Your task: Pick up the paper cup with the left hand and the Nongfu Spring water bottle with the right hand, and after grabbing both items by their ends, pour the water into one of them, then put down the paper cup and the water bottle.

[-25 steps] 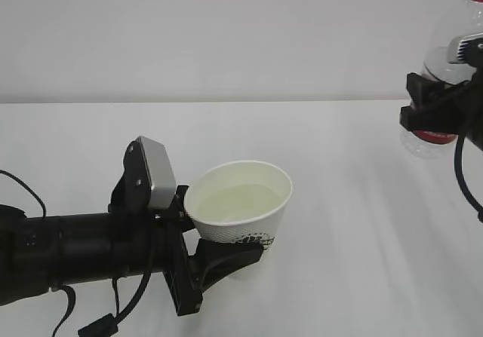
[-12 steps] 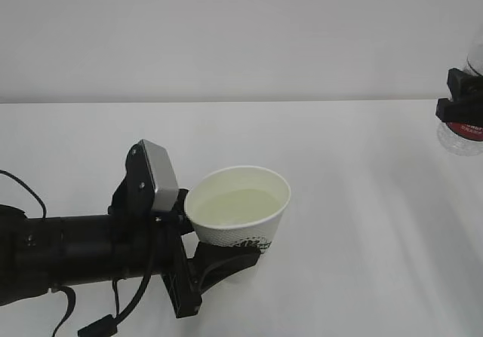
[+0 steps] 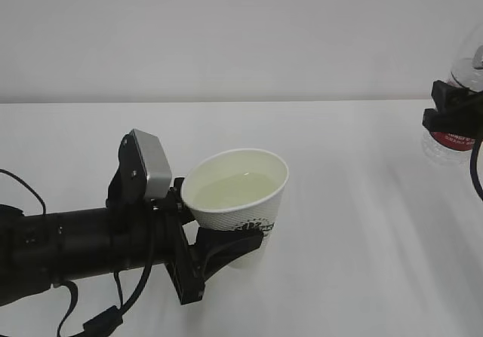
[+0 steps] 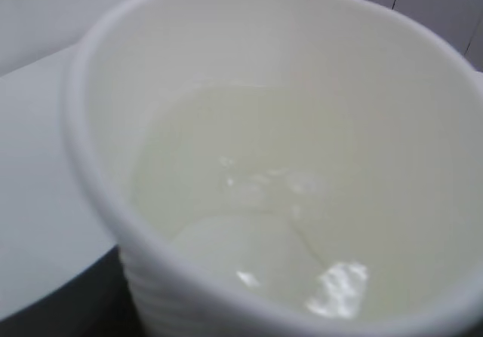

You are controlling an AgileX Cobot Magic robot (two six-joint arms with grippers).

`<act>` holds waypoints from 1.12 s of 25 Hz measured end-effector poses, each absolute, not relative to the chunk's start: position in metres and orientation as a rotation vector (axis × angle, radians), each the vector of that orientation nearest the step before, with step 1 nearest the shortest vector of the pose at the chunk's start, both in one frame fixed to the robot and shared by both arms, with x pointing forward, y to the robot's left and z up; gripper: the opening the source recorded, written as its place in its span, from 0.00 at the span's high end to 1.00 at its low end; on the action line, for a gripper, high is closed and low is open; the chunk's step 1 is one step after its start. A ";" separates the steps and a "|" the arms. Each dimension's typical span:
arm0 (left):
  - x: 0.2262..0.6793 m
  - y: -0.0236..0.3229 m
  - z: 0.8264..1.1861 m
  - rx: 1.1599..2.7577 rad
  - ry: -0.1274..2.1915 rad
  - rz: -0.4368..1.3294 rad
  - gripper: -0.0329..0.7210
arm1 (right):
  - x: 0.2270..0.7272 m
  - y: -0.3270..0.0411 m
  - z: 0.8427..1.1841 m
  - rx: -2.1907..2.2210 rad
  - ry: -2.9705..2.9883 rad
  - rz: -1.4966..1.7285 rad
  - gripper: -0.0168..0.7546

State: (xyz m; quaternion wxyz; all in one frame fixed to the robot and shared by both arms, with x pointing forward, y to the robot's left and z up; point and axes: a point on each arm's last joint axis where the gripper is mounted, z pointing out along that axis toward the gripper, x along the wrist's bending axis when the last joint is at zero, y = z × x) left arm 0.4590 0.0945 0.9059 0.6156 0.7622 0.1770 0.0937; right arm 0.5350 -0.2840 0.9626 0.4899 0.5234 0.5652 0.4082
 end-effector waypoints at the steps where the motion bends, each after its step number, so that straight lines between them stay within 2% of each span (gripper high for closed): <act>1: 0.459 0.094 0.906 1.754 0.407 0.216 0.34 | 0.537 -0.284 0.960 1.276 1.378 0.991 0.37; 12: 0.459 0.094 0.906 1.754 0.407 0.216 0.34 | 0.566 -0.277 0.955 1.244 1.400 1.029 0.37; 28: 0.460 0.095 0.906 1.750 0.416 0.220 0.34 | 0.603 -0.273 0.928 1.266 1.434 1.022 0.37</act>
